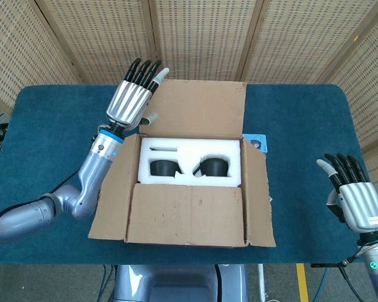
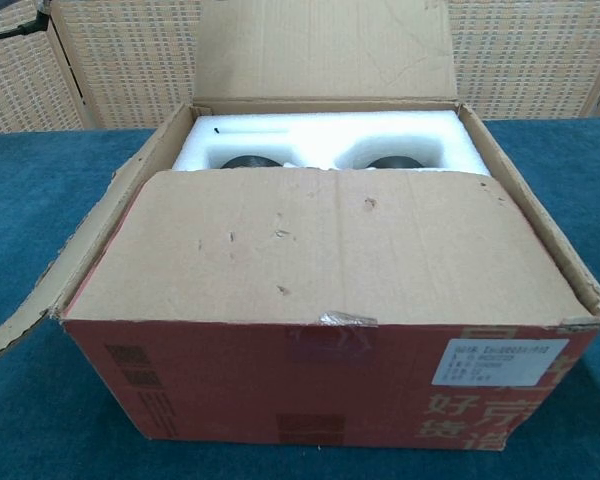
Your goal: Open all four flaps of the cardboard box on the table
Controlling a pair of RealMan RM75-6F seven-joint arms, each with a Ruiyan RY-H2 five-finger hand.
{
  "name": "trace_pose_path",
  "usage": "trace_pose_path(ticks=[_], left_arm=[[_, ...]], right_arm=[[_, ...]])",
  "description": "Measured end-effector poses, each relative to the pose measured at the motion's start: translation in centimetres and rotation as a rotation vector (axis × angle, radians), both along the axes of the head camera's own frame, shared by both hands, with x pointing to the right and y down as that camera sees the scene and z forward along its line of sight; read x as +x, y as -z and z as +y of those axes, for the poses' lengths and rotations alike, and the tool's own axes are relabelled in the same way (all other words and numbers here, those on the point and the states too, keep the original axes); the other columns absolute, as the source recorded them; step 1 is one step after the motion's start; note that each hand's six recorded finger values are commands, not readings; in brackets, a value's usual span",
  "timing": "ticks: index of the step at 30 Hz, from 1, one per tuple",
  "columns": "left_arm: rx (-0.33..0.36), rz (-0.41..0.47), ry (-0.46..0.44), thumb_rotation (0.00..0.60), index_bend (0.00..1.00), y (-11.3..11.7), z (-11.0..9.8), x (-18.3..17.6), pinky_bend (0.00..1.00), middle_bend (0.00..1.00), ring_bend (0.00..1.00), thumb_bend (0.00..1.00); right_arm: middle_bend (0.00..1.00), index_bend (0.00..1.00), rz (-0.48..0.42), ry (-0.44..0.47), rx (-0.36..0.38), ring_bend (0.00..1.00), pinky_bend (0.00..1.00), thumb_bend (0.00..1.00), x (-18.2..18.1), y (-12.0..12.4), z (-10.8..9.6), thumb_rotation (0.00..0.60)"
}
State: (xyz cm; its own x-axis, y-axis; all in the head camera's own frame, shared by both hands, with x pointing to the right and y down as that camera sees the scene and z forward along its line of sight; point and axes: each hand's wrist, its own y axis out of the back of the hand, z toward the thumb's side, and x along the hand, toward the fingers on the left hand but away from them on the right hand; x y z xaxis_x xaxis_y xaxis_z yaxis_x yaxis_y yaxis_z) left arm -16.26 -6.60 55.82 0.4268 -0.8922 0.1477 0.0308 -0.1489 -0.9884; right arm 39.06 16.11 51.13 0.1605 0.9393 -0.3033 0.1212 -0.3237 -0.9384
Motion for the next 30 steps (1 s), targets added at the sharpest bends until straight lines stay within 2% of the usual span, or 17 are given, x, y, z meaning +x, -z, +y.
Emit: trace_pose_path(ticks=[3,8,12,15,16,17,19,20,25,30], left_arm=[[-0.030,0.037,0.005,0.516,0.02,0.6,0.3,-0.3,0.00,0.00,0.00,0.27],[-0.100,0.079,-0.016,0.520,0.18,1.2,1.5,-0.8,0.00,0.00,0.00,0.35],[-0.185,0.100,-0.051,0.519,0.24,1.5,3.2,-1.2,0.00,0.00,0.00,0.42],[-0.262,0.120,-0.071,0.544,0.27,1.5,4.6,-1.6,0.00,0.00,0.00,0.50],[-0.287,0.127,-0.075,0.508,0.28,1.5,5.1,-1.8,0.00,0.00,0.00,0.53],[-0.311,0.133,-0.077,0.421,0.29,1.4,5.5,-2.0,0.00,0.00,0.00,0.55],[-0.363,0.142,-0.080,0.286,0.31,1.2,6.5,-2.6,0.00,0.00,0.00,0.56],[-0.382,0.143,-0.081,0.248,0.32,1.1,6.9,-2.8,0.00,0.00,0.00,0.56],[-0.459,0.150,-0.085,0.205,0.34,0.4,8.8,-3.8,0.00,0.00,0.00,0.55],[-0.523,0.159,-0.093,0.203,0.35,-0.4,10.6,-4.3,0.00,0.00,0.00,0.54]], right_arm=[[0.09,0.13,-0.001,0.002,0.002,0.00,0.02,1.00,-0.1,0.1,0.0,0.600],[0.09,0.13,-0.002,0.004,0.003,0.00,0.02,1.00,-0.2,0.2,0.1,0.600],[0.09,0.13,-0.003,0.006,0.001,0.00,0.02,1.00,-0.4,0.2,0.2,0.600],[0.09,0.13,-0.003,0.007,-0.001,0.00,0.02,1.00,-0.5,0.1,0.3,0.600],[0.09,0.13,-0.004,0.007,-0.002,0.00,0.02,1.00,-0.5,0.1,0.4,0.600],[0.09,0.13,-0.004,0.007,-0.003,0.00,0.02,1.00,-0.5,0.1,0.4,0.600],[0.09,0.13,-0.004,0.007,-0.003,0.00,0.02,1.00,-0.6,0.1,0.5,0.600],[0.09,0.13,-0.004,0.008,-0.004,0.00,0.02,1.00,-0.6,0.1,0.5,0.600],[0.09,0.13,-0.004,0.005,-0.005,0.00,0.02,1.00,-0.6,0.1,0.7,0.600],[0.09,0.13,-0.006,0.001,-0.008,0.00,0.02,1.00,-0.6,0.1,0.9,0.600]])
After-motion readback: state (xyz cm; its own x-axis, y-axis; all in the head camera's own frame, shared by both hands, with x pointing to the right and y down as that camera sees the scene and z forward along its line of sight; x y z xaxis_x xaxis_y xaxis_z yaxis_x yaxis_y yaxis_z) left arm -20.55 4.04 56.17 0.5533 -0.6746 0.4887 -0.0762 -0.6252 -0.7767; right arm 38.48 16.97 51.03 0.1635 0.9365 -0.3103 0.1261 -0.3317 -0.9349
